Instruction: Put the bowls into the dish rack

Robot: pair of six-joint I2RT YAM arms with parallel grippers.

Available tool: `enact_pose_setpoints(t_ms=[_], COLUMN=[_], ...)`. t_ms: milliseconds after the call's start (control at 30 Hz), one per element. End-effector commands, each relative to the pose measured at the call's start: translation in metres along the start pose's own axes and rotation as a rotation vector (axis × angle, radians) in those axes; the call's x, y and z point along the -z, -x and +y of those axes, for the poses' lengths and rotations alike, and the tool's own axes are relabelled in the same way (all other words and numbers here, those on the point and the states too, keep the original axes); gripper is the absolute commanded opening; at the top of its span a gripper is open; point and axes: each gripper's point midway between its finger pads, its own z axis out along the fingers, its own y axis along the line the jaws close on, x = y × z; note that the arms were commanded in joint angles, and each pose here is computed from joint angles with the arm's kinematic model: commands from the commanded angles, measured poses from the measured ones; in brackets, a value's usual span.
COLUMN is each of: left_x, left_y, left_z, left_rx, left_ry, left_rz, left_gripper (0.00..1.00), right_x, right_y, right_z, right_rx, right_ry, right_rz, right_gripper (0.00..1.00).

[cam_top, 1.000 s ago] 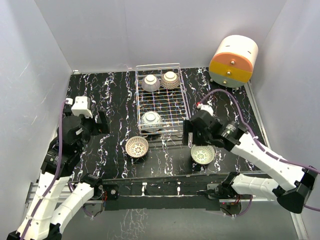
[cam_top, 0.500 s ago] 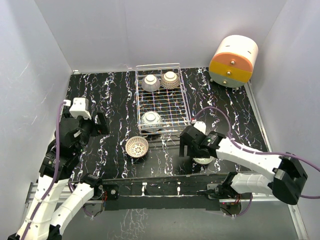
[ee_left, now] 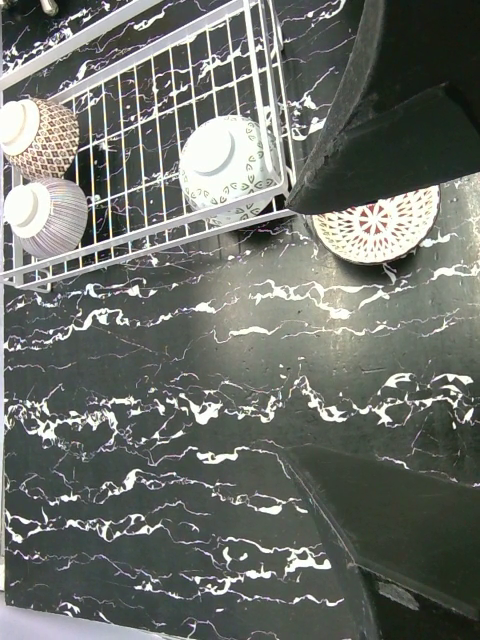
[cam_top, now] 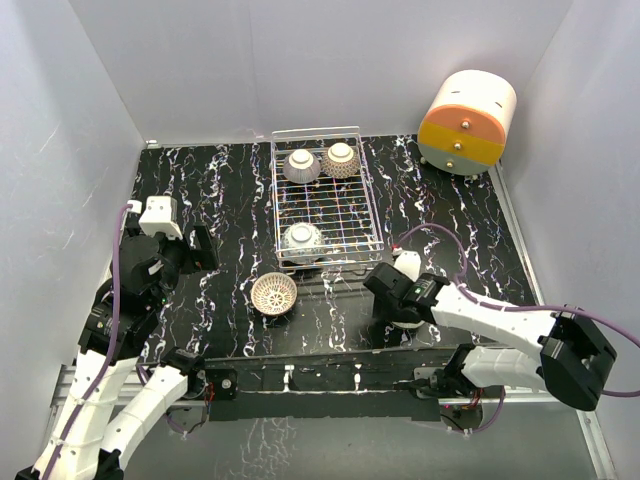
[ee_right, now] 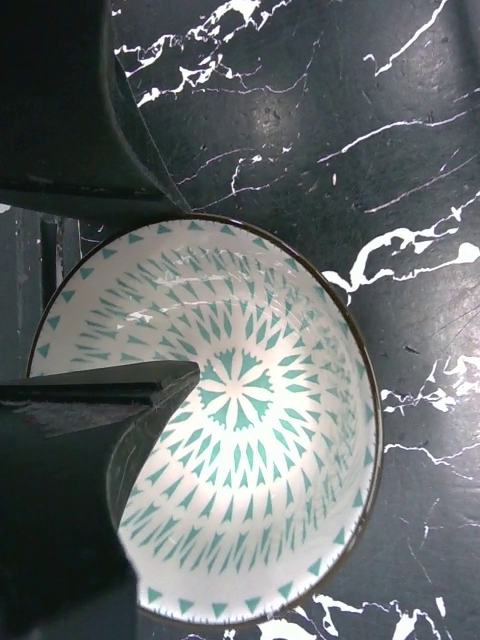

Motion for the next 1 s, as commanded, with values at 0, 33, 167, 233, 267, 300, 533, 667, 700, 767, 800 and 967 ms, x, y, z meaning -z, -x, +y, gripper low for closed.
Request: enact_pose_setpoints(t_ms=[0, 33, 167, 233, 267, 300, 533, 667, 700, 767, 800, 967], left_x=[0.000, 0.001, 0.003, 0.003, 0.004, 0.004, 0.005, 0.005, 0.005, 0.004, 0.004, 0.005], left_y=[-0.002, -0.002, -0.002, -0.003, -0.003, -0.003, -0.002, -0.002, -0.002, -0.002, -0.001, 0.000], left_z=[0.000, 0.001, 0.001, 0.002, 0.002, 0.003, 0.002, 0.002, 0.002, 0.001, 0.001, 0.000], left_rx=[-0.002, 0.000, 0.003, 0.002, 0.000, -0.001, 0.000, -0.002, -0.001, -0.001, 0.000, 0.004], left_ry=[0.002, 0.003, 0.004, 0.004, 0.007, 0.008, 0.005, 0.003, 0.003, -0.001, -0.003, -0.006], left_rz=[0.002, 0.001, -0.003, 0.000, 0.000, 0.001, -0.003, -0.005, -0.005, -0.005, -0.006, -0.013], left_gripper=[0.97, 0.97, 0.97, 0.97, 0.97, 0.97, 0.97, 0.97, 0.97, 0.97, 0.97, 0.97], right_x=[-0.005, -0.008, -0.014, -0.013, -0.012, -0.011, 0.012, 0.042, 0.050, 0.067, 0.074, 0.109], right_y=[0.002, 0.000, -0.004, -0.003, -0.001, -0.001, 0.005, 0.028, 0.033, 0.046, 0.051, 0.081], right_z=[0.002, 0.001, -0.002, -0.002, -0.003, -0.003, -0.007, -0.007, -0.008, -0.006, -0.004, 0.003], right_rx=[-0.054, -0.051, -0.040, -0.043, -0.045, -0.047, -0.097, -0.138, -0.139, -0.157, -0.166, -0.207], right_ry=[0.009, 0.003, -0.019, -0.023, -0.024, -0.026, 0.015, 0.085, 0.096, 0.124, 0.139, 0.222], right_rz=[-0.034, -0.028, -0.019, -0.024, -0.029, -0.031, -0.052, -0.135, -0.151, -0.187, -0.203, -0.293], right_gripper=[0.53, 0.53, 0.41, 0.38, 0.36, 0.32, 0.11, 0.08, 0.08, 0.08, 0.08, 0.08])
